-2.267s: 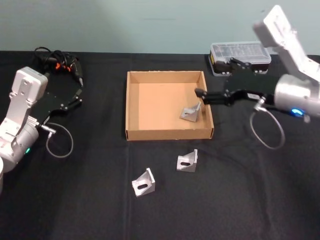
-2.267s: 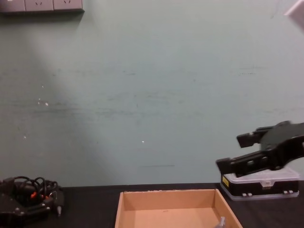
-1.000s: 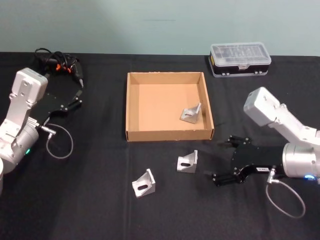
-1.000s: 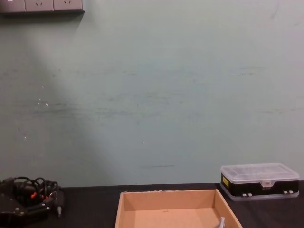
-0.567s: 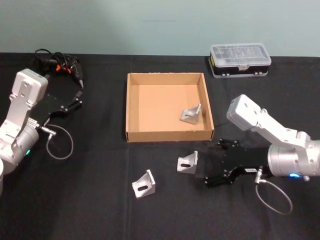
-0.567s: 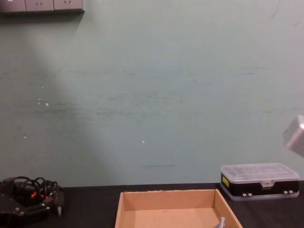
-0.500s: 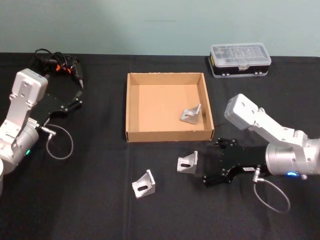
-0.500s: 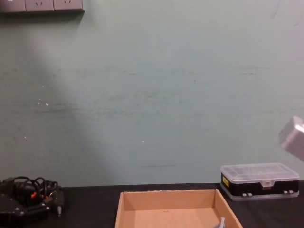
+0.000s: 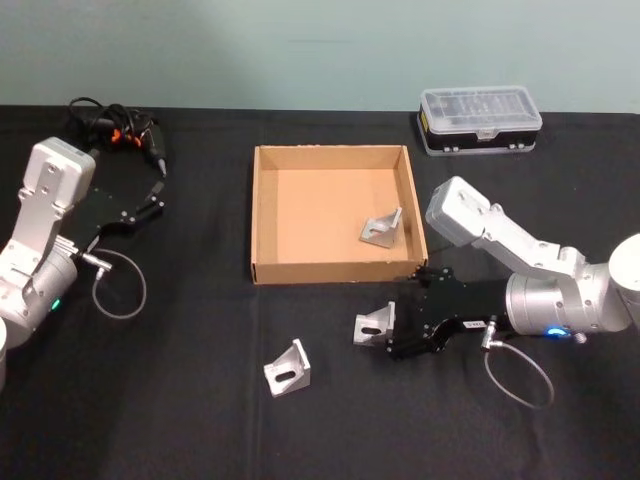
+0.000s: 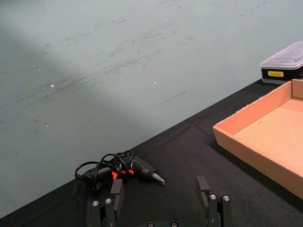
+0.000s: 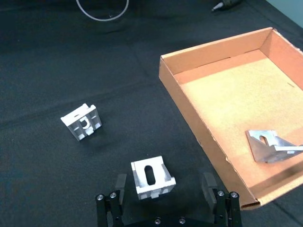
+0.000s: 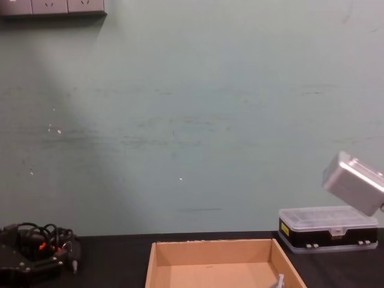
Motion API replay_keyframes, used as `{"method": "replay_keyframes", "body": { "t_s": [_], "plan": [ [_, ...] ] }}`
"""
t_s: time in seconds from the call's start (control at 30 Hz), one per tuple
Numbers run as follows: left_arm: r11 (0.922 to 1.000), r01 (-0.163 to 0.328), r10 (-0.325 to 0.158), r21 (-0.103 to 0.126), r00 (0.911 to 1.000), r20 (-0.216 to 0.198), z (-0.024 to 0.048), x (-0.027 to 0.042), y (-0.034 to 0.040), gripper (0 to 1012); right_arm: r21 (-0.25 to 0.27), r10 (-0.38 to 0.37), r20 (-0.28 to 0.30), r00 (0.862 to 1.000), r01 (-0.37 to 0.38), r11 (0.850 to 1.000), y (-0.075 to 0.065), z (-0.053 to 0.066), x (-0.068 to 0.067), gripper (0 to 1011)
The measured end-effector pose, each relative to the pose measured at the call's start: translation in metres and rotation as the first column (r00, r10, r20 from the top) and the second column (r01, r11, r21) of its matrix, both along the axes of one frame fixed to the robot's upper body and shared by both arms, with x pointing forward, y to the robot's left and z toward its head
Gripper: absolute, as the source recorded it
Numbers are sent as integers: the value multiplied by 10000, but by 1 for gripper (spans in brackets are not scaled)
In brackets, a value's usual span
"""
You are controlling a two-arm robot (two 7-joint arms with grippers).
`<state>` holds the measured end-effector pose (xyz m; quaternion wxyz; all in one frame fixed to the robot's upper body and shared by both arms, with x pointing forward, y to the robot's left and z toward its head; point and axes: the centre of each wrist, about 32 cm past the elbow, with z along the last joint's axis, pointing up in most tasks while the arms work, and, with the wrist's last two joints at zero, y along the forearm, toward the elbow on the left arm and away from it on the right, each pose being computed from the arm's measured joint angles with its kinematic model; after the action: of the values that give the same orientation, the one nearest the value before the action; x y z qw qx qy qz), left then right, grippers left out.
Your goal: Use one hand to pick up the angle iron from the table and place it into the box.
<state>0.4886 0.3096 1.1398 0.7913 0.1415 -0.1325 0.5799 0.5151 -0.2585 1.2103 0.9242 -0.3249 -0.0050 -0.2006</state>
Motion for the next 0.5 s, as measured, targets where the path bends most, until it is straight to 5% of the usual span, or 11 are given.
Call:
{"method": "replay_keyframes", "body": {
  "t_s": [0.5],
  "plan": [
    [10000,0,0,0,10000,0,0,0,0,1000,12,315,-374,9988,-314,9995,69,-75,40,991]
  ]
}}
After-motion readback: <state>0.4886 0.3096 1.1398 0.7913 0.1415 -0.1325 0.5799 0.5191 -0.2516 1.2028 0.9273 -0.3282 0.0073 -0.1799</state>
